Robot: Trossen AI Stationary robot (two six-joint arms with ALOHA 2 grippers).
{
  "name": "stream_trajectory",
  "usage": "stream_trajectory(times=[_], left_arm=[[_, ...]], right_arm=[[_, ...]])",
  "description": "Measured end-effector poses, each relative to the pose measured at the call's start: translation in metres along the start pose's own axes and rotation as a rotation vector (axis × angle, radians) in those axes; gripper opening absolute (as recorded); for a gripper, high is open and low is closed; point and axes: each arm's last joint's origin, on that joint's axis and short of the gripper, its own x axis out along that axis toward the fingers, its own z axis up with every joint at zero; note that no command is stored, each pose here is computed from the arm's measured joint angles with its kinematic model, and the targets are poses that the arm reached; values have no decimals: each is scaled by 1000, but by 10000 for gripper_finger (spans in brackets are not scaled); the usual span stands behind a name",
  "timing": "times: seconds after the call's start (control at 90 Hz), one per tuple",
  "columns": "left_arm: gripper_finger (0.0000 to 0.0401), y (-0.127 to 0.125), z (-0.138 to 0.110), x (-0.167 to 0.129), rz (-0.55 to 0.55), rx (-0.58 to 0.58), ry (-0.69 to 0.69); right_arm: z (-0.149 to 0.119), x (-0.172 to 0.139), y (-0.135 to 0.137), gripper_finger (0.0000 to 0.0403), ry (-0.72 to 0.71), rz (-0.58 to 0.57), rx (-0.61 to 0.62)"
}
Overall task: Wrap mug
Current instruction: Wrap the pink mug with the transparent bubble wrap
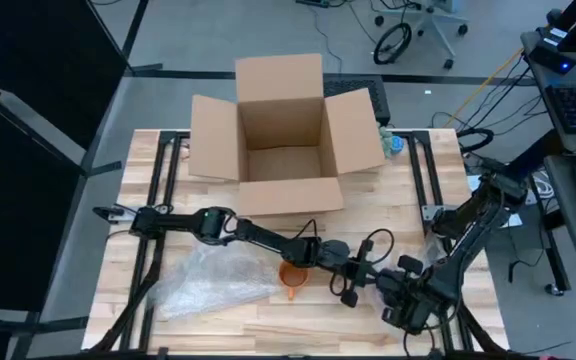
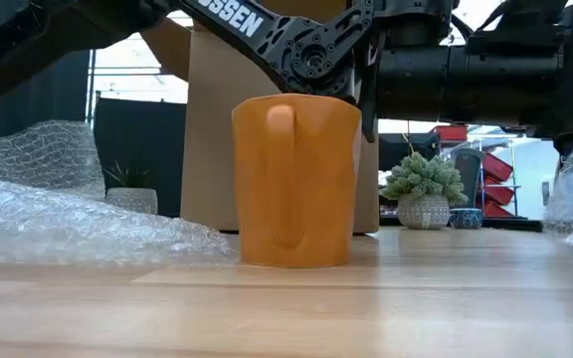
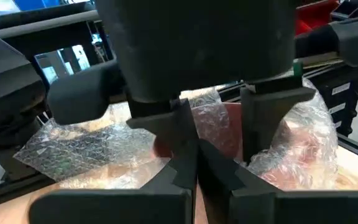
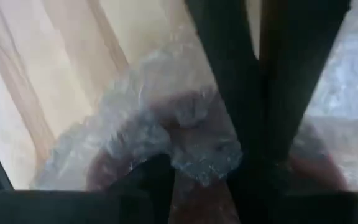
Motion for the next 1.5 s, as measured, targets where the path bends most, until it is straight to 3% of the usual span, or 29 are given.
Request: stream_trajectory(times=[0.289, 0.489, 0.844, 1.144, 1.5], left_arm=[[0, -4, 24, -4, -6, 8, -8], [0, -4, 48, -15, -49, 15, 115], [0, -14, 62, -14, -119, 39, 23], [0, -18, 38, -4, -112, 41, -55], [0, -7, 27, -4, -110, 0, -1]], right_arm=[[3, 3, 0, 120, -15, -8, 12], [3, 5, -1, 107, -20, -16, 12], [2, 6, -2, 79, -28, -22, -1], [4, 7, -2, 78, -20, -20, -19], [9, 2, 3, 78, -16, 2, -64]])
